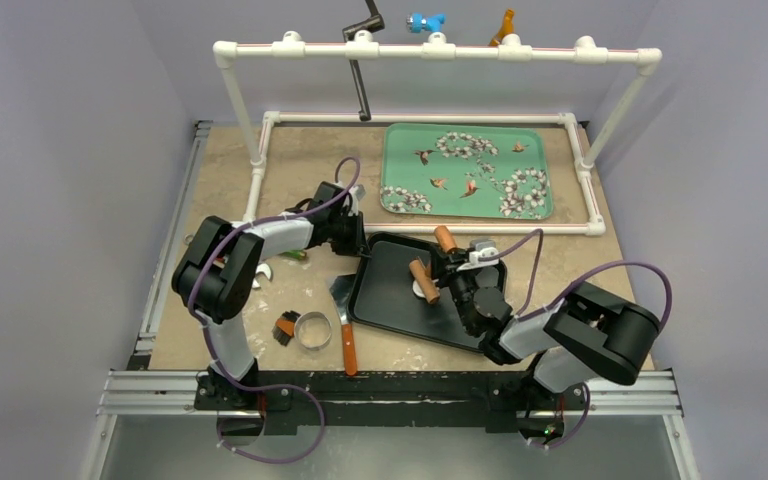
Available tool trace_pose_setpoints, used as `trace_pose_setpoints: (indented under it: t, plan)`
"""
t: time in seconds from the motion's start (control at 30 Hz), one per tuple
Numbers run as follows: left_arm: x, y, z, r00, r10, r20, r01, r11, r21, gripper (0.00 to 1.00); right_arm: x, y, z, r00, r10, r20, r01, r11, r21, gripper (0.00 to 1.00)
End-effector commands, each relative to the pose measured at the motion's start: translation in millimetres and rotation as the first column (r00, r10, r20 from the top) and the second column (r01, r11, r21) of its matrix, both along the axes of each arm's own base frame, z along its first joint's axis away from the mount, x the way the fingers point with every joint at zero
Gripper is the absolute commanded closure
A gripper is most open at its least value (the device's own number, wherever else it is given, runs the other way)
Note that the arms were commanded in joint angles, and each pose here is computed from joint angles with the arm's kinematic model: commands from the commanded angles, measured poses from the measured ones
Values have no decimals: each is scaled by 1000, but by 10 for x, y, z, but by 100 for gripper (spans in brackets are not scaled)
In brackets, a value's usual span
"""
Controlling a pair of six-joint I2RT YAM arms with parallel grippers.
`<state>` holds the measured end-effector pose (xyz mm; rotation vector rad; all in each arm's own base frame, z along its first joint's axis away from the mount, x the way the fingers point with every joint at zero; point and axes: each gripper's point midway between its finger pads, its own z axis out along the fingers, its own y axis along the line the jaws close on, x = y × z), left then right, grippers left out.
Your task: Roll out the dumpling wrappers from the dough
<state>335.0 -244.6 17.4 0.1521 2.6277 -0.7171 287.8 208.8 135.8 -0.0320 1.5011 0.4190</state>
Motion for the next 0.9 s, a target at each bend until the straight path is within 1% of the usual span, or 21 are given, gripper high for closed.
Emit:
trace_pose_setpoints:
  t: [0.0, 0.1, 0.23, 0.3, 0.37, 0.4, 0.43, 0.5, 0.57, 0.63, 0.7, 0.77, 0.87]
  plan:
    - [-171, 479, -437, 989, 96, -113, -76, 983, 170, 100, -28, -563, -264, 971, -233, -61, 227, 969, -96, 100]
    - [-166, 485, -425, 990, 97, -105, -79, 983, 164, 100, -32, -642, -208, 962, -269, -44, 265, 961, -79, 100]
    - [-162, 470, -409, 990, 94, -101, -77, 985, 153, 100, -7, -553, -334, 962, -260, -88, 248, 961, -123, 100]
    - [-162, 455, -407, 991, 89, -102, -73, 987, 146, 100, -42, -414, -428, 970, -220, -106, 206, 970, -131, 100]
    - [-165, 450, -408, 991, 87, -104, -72, 987, 144, 100, -117, -225, -519, 977, -185, -110, 166, 972, -164, 100]
    - [-167, 447, -404, 991, 87, -105, -72, 987, 142, 100, -155, -153, -493, 981, -171, -96, 157, 978, -138, 100]
    - [-167, 449, -403, 991, 88, -103, -72, 987, 142, 100, -216, -125, -533, 984, -151, -92, 137, 980, -146, 100]
    - [-168, 447, -402, 991, 86, -103, -71, 987, 141, 100, -318, -21, -517, 992, -86, -90, 78, 993, -88, 100]
    - [-168, 442, -402, 991, 86, -103, -71, 988, 138, 100, -425, 134, -697, 988, -17, -152, -2, 992, -127, 100]
    - [-165, 439, -400, 991, 85, -103, -71, 988, 138, 100, -491, 218, -777, 982, 9, -190, -33, 992, -125, 100]
    - [-162, 438, -397, 991, 85, -102, -71, 988, 137, 100, -470, 209, -624, 991, 6, -136, -21, 994, -111, 100]
    - [-163, 439, -400, 991, 85, -102, -71, 988, 137, 100, -450, 293, -360, 997, 43, -66, -48, 995, -82, 100]
    - [-166, 443, -406, 991, 86, -103, -71, 988, 139, 100, -450, 636, 18, 987, 154, -32, -156, 986, -60, 100]
